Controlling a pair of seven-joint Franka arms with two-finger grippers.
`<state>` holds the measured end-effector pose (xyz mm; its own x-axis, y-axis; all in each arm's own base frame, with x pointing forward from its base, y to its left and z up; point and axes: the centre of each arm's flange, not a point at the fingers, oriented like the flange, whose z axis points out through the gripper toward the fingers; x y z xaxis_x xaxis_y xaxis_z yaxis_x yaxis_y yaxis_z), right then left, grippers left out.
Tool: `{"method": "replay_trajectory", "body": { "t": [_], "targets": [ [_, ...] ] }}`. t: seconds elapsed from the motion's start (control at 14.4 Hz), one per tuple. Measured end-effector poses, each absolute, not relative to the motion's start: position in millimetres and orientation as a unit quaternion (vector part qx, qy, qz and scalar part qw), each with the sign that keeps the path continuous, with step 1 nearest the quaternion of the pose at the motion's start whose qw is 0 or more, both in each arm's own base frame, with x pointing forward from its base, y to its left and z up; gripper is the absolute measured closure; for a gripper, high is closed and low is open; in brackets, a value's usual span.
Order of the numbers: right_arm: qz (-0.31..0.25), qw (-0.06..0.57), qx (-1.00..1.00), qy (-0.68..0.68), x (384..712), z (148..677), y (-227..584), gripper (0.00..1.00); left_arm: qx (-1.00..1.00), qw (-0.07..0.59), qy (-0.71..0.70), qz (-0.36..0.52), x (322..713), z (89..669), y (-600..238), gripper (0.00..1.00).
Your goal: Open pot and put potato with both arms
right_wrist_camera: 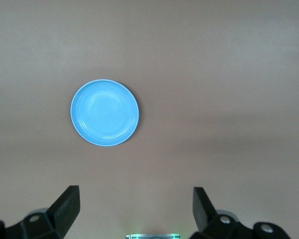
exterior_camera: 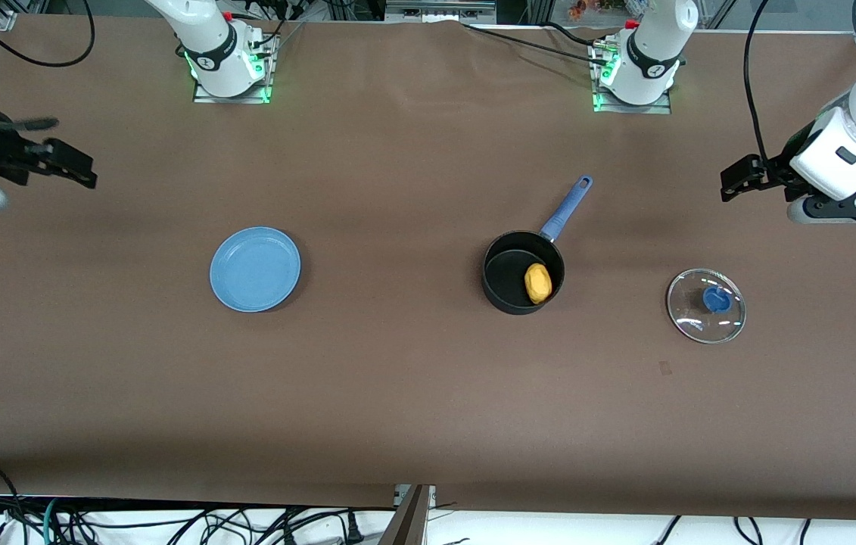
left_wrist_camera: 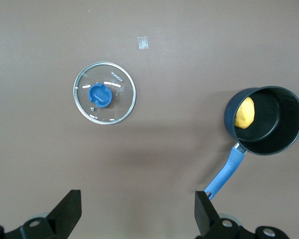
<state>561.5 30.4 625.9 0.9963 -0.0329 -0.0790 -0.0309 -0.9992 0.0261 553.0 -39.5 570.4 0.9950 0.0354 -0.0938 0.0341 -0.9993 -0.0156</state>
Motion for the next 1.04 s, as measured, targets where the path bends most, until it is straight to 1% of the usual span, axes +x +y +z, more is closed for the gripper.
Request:
{"method": "replay_trajectory", "body": {
  "t": [0.14,0.35,0.63,1.04],
  "targets": [
    [-0.038,0.013,0.999,-0.020,555.5,630.6,23.3,0.00,-0.999,0.006,-0.022,0.044,555.4,571.4,-35.0,0.00],
    [-0.047,0.012,0.999,0.010,554.3,623.2,15.7,0.00,-0.998,0.004,-0.042,0.040,560.0,572.3,-11.7,0.00],
    [-0.054,0.011,0.998,0.019,555.9,616.9,15.3,0.00,-0.999,0.001,-0.047,0.014,565.8,594.9,-6.0,0.00],
    [-0.054,0.011,0.998,0.021,556.0,616.8,14.2,0.00,-0.998,-0.002,-0.049,0.028,577.3,577.0,-1.3,0.00]
  ]
}}
